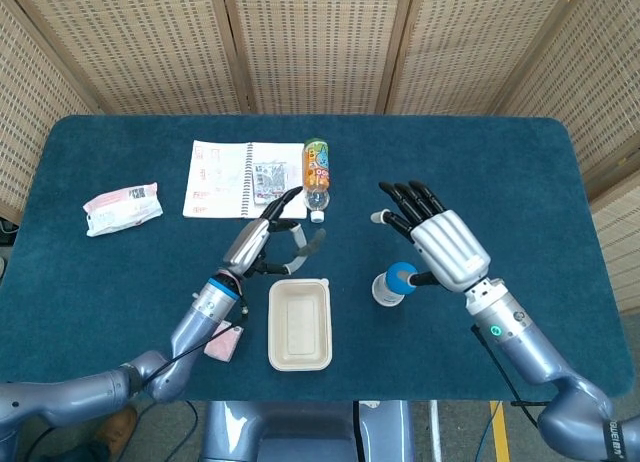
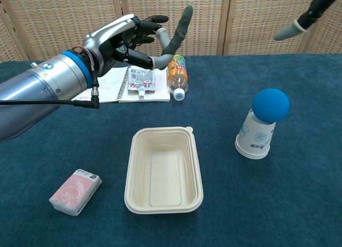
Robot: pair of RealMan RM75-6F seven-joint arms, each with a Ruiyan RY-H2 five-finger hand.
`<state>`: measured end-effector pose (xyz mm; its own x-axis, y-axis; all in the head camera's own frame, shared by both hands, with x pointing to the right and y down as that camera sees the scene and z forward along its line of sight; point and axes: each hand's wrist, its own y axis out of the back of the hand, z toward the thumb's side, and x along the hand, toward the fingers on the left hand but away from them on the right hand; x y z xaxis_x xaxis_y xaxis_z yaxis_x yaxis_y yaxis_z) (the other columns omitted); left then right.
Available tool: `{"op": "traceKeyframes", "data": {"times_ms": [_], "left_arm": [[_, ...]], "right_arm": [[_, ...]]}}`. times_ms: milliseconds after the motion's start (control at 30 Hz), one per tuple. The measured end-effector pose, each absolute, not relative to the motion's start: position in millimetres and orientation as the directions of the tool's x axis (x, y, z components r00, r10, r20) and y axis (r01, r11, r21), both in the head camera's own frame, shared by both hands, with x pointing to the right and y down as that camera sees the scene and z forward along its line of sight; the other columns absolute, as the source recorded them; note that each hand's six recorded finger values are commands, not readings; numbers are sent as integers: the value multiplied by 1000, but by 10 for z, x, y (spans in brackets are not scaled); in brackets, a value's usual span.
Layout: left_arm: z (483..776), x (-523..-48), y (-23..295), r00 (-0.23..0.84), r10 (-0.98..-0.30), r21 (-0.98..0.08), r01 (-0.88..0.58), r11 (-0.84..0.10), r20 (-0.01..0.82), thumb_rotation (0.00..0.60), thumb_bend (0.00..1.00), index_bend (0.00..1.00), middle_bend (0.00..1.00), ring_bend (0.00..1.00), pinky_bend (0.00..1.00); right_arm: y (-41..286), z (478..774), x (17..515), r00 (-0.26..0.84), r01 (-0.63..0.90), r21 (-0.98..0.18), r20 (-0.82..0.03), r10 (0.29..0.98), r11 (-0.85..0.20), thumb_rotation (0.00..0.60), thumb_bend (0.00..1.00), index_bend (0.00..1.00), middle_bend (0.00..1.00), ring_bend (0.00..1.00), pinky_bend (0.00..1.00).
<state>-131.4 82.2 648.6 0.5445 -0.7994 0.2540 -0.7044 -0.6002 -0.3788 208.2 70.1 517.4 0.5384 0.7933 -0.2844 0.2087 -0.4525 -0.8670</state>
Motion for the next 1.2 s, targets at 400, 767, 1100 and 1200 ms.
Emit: {"op": "traceKeyframes", "data": {"times_ms": [400, 767, 1100, 1200], "left_arm": [[6538, -1182, 823, 545, -804, -432, -682, -590, 237, 600, 704, 781, 0, 0, 0], [6550, -1126, 863, 562, -796, -473, -651, -594, 226, 600, 707, 783, 0, 0, 0], [6524, -1062, 901, 566, -796, -460, -661, -593, 213, 600, 706, 783, 0, 0, 0], [6519, -1061, 898, 564, -798, -454, -666, -591, 212, 600, 707, 783, 0, 0, 0]], "right_arm": [[588, 5250, 1588, 570, 186, -842, -328, 753, -507, 600, 317, 390, 38, 0, 0], [627, 5322, 1371, 630, 75, -925, -245, 737, -372, 600, 354, 441, 64, 0, 0], [669, 5390, 1283, 651, 15, -945, -238, 720, -326, 600, 424, 487, 79, 0, 0], [657, 5384, 1283, 650, 18, -950, -225, 726, -311, 600, 440, 524, 88, 0, 0]]}}
